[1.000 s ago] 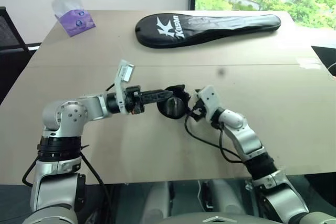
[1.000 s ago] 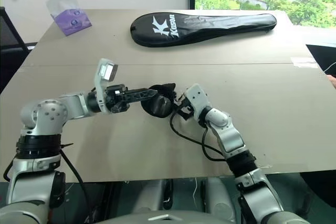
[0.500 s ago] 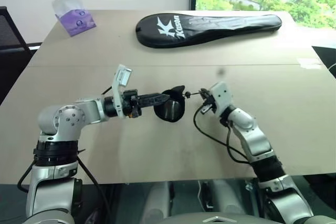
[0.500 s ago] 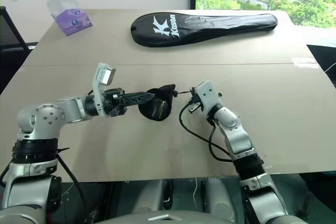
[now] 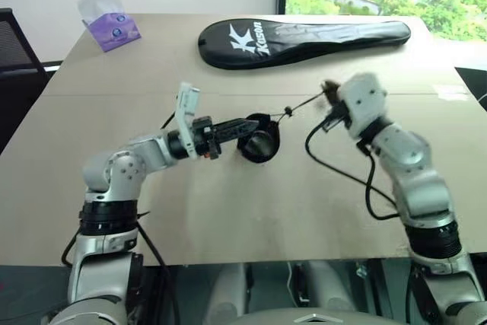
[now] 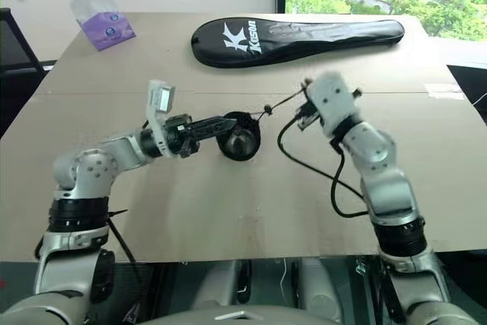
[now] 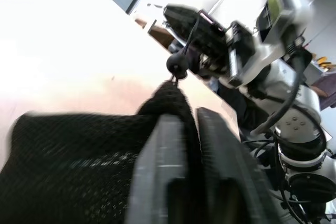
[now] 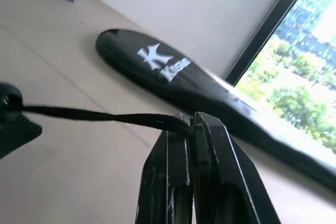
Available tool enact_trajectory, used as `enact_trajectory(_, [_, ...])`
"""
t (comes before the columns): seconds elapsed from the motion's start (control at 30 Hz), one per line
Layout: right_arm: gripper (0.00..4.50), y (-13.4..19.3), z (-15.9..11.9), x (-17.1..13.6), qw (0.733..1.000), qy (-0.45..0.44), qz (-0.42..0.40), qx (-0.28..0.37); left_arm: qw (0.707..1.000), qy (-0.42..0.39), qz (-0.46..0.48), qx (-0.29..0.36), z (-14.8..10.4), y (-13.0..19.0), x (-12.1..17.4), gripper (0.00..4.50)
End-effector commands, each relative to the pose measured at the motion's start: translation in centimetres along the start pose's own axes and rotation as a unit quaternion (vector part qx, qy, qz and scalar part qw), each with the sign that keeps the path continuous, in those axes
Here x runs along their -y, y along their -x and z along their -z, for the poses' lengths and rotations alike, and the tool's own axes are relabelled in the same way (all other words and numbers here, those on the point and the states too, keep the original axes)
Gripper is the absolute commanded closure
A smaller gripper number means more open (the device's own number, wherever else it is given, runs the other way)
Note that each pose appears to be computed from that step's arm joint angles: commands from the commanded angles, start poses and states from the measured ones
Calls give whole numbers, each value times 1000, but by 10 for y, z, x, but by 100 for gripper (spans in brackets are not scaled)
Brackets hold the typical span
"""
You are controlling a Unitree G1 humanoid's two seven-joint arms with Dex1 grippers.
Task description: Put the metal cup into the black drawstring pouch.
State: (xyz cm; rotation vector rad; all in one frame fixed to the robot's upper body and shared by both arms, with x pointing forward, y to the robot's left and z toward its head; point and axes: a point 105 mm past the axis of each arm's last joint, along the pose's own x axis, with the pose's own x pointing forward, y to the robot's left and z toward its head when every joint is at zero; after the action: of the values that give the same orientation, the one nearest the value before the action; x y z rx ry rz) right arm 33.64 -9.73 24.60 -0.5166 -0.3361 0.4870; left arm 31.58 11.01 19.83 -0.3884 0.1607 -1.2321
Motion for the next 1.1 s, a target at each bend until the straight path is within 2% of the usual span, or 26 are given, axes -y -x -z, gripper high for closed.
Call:
enact_trajectory(0.03, [450,3,-47,12,998,44,2,52,993,-115,-8,11,-23,-28,14,211])
enact_trajectory(0.1, [450,2,-59,15,997,56,-1,58,986,-167,-18,14,-31,-39,15,123])
enact_trajectory(0.2, [450,-2,-71,15,995,77,-9,63,975,-220,-12,13,-36,-52,17,123])
enact_trajectory(0.43, [450,-7,-92,15,992,92,-12,84,970,-244,-5,3,-36,-65,12,123])
enact_trajectory(0.53, [450,-6,-112,26,990,86,8,112,971,-232,-52,-23,-26,-50,-13,123])
enact_trajectory(0.6, [450,-5,-126,33,988,78,22,133,961,-230,-140,-68,-15,-33,-50,123])
enact_trajectory(0.67, [450,-5,-135,36,986,75,30,145,956,-237,-159,-68,-17,-27,-60,123])
enact_trajectory(0.77, [450,-5,-136,40,986,75,36,147,963,-240,-121,26,-53,-39,-41,123])
enact_trajectory(0.83, [450,-6,-134,40,986,76,34,142,961,-250,-98,61,-66,-44,-30,123])
enact_trajectory(0.97, [450,-7,-126,34,988,84,21,130,966,-245,-5,81,-76,-61,9,123])
enact_trajectory(1.1, [450,-7,-125,29,988,82,15,130,964,-251,61,63,-70,-68,35,123])
